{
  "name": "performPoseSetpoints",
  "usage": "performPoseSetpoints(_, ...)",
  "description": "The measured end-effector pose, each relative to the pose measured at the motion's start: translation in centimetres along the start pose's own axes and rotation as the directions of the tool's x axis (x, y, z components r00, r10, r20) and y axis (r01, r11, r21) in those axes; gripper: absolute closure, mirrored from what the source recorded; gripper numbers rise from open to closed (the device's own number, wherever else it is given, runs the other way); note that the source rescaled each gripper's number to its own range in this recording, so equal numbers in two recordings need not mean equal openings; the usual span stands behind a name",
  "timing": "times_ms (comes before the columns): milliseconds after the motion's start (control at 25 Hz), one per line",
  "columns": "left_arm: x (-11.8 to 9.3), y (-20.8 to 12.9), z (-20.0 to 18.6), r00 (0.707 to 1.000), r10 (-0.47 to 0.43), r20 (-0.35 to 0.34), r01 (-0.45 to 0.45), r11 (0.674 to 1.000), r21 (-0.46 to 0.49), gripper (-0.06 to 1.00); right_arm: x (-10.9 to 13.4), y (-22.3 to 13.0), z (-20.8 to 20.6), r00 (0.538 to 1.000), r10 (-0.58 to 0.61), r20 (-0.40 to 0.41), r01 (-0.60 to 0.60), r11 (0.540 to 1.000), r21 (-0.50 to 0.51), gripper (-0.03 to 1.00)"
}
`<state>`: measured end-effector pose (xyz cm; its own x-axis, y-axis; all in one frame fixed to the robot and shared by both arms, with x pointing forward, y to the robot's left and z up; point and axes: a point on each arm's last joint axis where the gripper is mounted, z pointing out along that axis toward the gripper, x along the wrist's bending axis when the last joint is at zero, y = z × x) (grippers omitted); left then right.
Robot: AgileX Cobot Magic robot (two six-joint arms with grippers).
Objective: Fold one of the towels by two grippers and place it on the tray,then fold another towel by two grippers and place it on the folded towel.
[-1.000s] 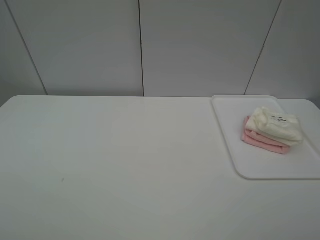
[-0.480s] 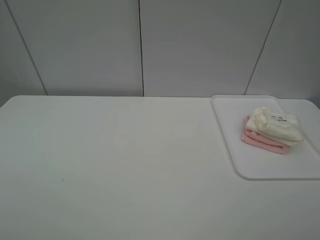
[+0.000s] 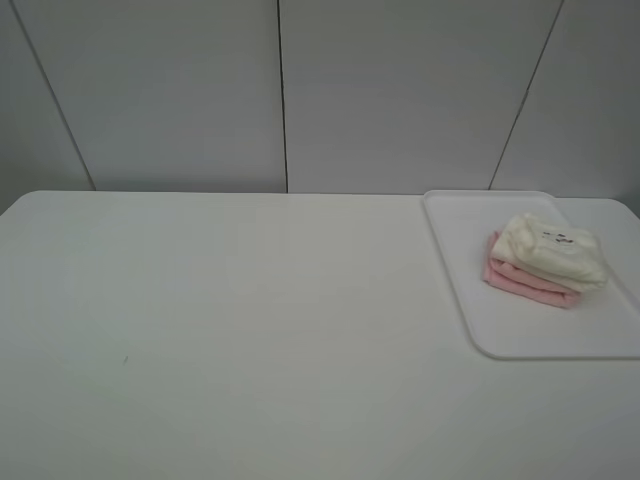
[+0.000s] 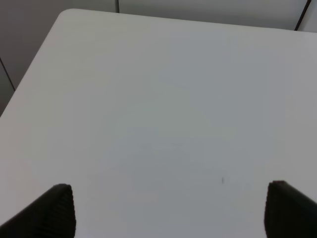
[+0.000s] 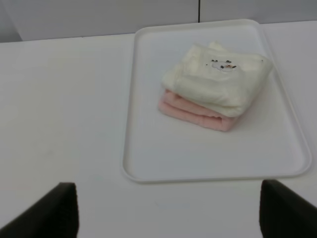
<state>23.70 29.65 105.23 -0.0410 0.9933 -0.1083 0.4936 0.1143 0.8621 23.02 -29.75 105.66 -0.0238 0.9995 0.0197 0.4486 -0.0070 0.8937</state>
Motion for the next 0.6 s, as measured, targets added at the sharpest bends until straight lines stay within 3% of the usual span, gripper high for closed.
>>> performPoseSetpoints(200, 0.0, 0.0, 0.0, 1.0, 0.0, 0.0, 0.0, 1.0, 0.0, 0.01, -0.02, 0.0, 0.0, 1.0, -0.001, 0.003, 0.001, 1.0, 0.0, 0.19)
performPoseSetpoints(360, 0.0, 0.0, 0.0, 1.0, 0.0, 0.0, 0.0, 1.0, 0.0, 0.01, -0.03, 0.0, 0.0, 1.0, -0.01, 0.003, 0.01, 1.0, 0.0, 0.0)
performPoseSetpoints(600, 0.0, 0.0, 0.0, 1.0, 0.0, 0.0, 0.0, 1.0, 0.0, 0.01, -0.18, 0.0, 0.0, 1.0, -0.018, 0.02, 0.018, 1.0, 0.0, -0.03)
